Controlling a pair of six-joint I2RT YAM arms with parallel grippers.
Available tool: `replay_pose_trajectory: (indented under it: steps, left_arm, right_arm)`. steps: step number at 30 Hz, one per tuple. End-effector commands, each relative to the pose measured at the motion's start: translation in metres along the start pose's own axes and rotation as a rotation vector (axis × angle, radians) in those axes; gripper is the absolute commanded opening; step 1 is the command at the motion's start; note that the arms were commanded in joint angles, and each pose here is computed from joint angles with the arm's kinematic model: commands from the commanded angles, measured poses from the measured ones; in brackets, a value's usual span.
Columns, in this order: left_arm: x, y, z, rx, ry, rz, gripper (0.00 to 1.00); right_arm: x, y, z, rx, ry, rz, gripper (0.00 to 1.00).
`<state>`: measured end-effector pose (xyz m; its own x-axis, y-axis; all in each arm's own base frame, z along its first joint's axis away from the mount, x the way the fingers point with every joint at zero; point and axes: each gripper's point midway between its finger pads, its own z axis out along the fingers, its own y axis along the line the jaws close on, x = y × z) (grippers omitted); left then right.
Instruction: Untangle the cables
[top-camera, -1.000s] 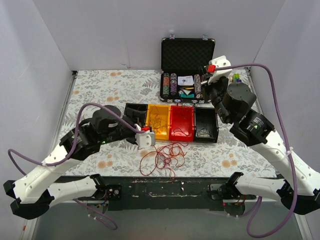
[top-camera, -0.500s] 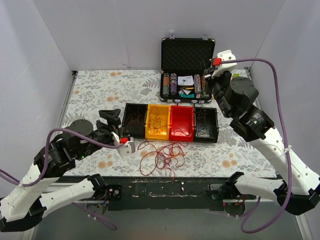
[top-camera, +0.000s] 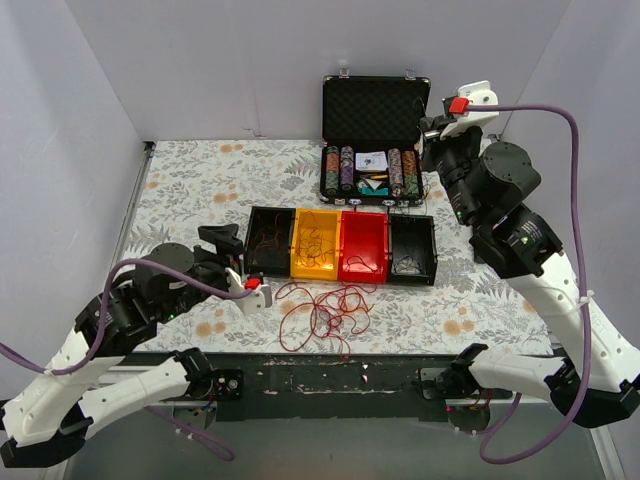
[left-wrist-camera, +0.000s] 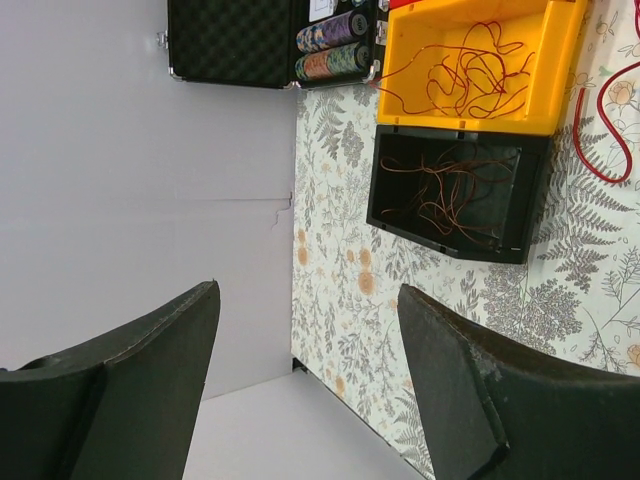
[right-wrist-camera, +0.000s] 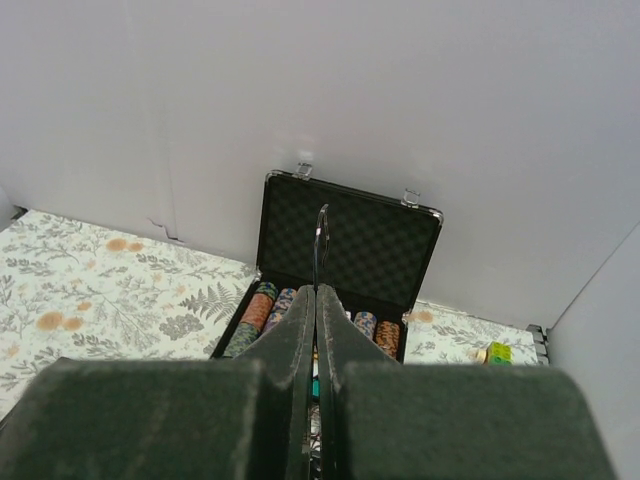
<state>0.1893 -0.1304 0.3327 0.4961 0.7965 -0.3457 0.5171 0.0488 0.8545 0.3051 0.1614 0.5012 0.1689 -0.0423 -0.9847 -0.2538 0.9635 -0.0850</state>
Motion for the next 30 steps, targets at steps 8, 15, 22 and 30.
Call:
replay_pose_trajectory:
  steps: [8,15,22,30]
  left_arm:
    - [0.004,-0.008,0.005,0.013,0.009,0.009,0.72]
    - [0.004,-0.012,0.009,0.026,0.010,0.011,0.72]
    - [0.005,-0.012,0.010,0.025,0.012,0.011,0.72]
    - [0.004,-0.015,0.015,0.033,0.009,0.013,0.72]
  right_arm:
    - [0.013,-0.011,0.002,0.050,-0.005,0.005,0.01]
    - [0.047,-0.019,0.003,0.070,0.046,0.005,0.01]
    - [0.076,-0.026,0.002,0.078,0.092,0.017,0.01]
    - [0.113,-0.033,0.002,0.098,0.156,0.021,0.01]
